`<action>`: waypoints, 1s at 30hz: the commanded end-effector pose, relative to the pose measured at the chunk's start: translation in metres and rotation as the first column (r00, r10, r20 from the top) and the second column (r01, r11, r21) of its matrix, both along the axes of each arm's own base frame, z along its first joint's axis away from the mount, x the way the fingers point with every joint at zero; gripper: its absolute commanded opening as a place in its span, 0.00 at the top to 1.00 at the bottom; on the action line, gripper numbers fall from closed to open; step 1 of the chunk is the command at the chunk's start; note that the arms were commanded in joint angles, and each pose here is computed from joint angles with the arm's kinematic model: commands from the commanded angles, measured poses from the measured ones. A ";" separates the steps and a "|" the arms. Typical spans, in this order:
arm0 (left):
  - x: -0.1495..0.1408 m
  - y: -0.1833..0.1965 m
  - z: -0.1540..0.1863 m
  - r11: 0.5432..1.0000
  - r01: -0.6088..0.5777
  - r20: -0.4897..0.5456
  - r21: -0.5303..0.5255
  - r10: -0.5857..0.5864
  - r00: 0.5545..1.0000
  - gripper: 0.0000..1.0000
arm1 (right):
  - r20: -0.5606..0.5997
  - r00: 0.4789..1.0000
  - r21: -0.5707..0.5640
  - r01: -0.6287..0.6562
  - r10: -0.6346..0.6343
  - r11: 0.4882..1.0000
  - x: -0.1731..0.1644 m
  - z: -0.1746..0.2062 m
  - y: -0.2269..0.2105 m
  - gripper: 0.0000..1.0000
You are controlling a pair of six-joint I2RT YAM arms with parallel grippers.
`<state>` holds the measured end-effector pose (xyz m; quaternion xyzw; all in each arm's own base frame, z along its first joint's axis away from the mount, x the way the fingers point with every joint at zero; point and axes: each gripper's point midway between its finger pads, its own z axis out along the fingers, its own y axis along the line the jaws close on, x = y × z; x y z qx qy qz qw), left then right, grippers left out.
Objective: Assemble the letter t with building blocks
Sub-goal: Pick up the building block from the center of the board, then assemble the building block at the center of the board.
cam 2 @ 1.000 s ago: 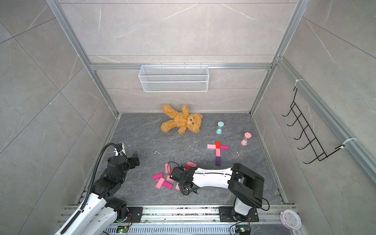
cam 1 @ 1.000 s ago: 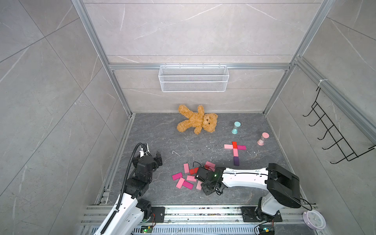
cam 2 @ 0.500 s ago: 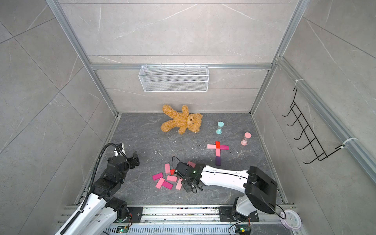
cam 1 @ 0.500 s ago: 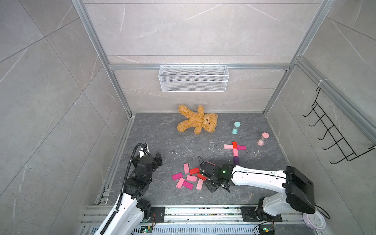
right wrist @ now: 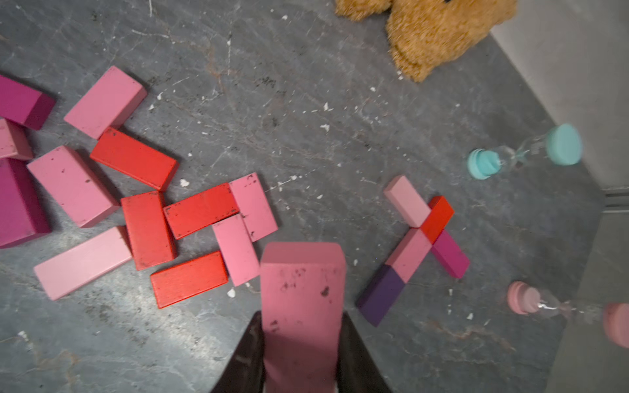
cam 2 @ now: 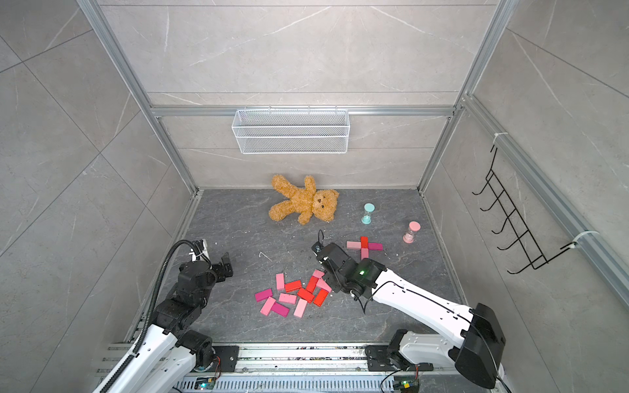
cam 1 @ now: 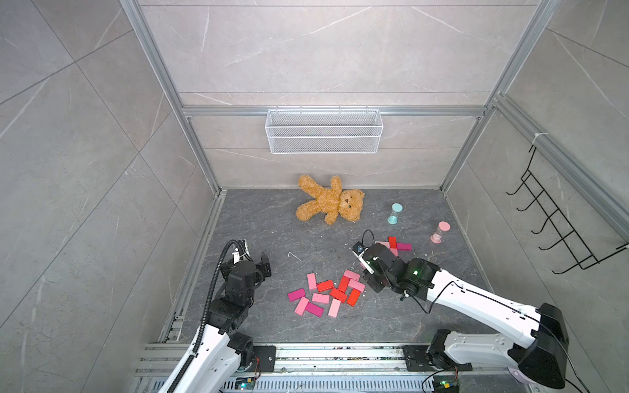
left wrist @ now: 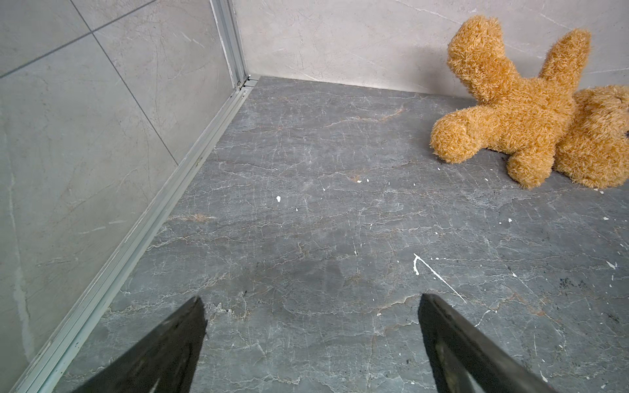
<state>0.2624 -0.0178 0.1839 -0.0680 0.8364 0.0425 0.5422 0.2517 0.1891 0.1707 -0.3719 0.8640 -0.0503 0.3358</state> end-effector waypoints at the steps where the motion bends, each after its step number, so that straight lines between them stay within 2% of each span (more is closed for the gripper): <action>1: 0.004 -0.002 0.023 1.000 0.007 0.074 -0.015 -0.006 0.997 0.00 | 0.129 0.989 -0.103 -0.057 0.070 0.993 0.024 0.014 -0.021 1.00; 4: 0.004 -0.003 0.023 1.000 0.012 0.080 -0.018 -0.011 0.997 0.00 | 0.125 0.973 -0.172 -0.170 0.192 0.970 0.027 0.001 -0.032 1.00; 8: 0.004 -0.004 0.023 1.000 0.016 0.080 -0.016 -0.014 0.997 0.01 | 0.120 0.959 -0.159 -0.236 0.256 0.959 0.033 0.001 -0.046 1.00; 12: 0.005 -0.004 0.023 1.000 0.019 0.089 -0.019 -0.017 0.996 0.01 | 0.026 0.924 -0.218 -0.368 0.382 0.904 0.027 -0.008 -0.060 1.00; 16: 0.005 -0.005 0.023 0.999 0.026 0.094 -0.021 -0.024 0.995 0.00 | -0.076 0.886 -0.221 -0.462 0.457 0.859 0.028 -0.011 -0.072 1.00; 19: 0.004 -0.005 0.024 0.999 0.028 0.099 -0.020 -0.026 0.995 0.01 | -0.169 0.867 -0.276 -0.498 0.469 0.822 0.034 -0.021 -0.090 1.00; 21: 0.005 -0.005 0.024 0.999 0.027 0.104 -0.017 -0.025 0.994 0.00 | -0.273 0.855 -0.337 -0.514 0.441 0.789 0.035 -0.037 -0.113 1.00; 22: 0.005 -0.005 0.023 0.999 0.028 0.106 -0.015 -0.026 0.994 0.01 | -0.295 0.858 -0.344 -0.506 0.420 0.791 0.038 -0.042 -0.121 1.00; 25: 0.006 -0.005 0.024 1.000 0.025 0.111 -0.011 -0.024 0.994 0.00 | -0.286 0.873 -0.312 -0.475 0.395 0.823 0.047 -0.043 -0.128 1.00; 30: 0.008 -0.006 0.025 0.999 0.032 0.112 -0.012 -0.030 0.993 0.01 | -0.312 0.887 -0.401 -0.447 0.339 0.800 0.048 -0.051 -0.157 1.00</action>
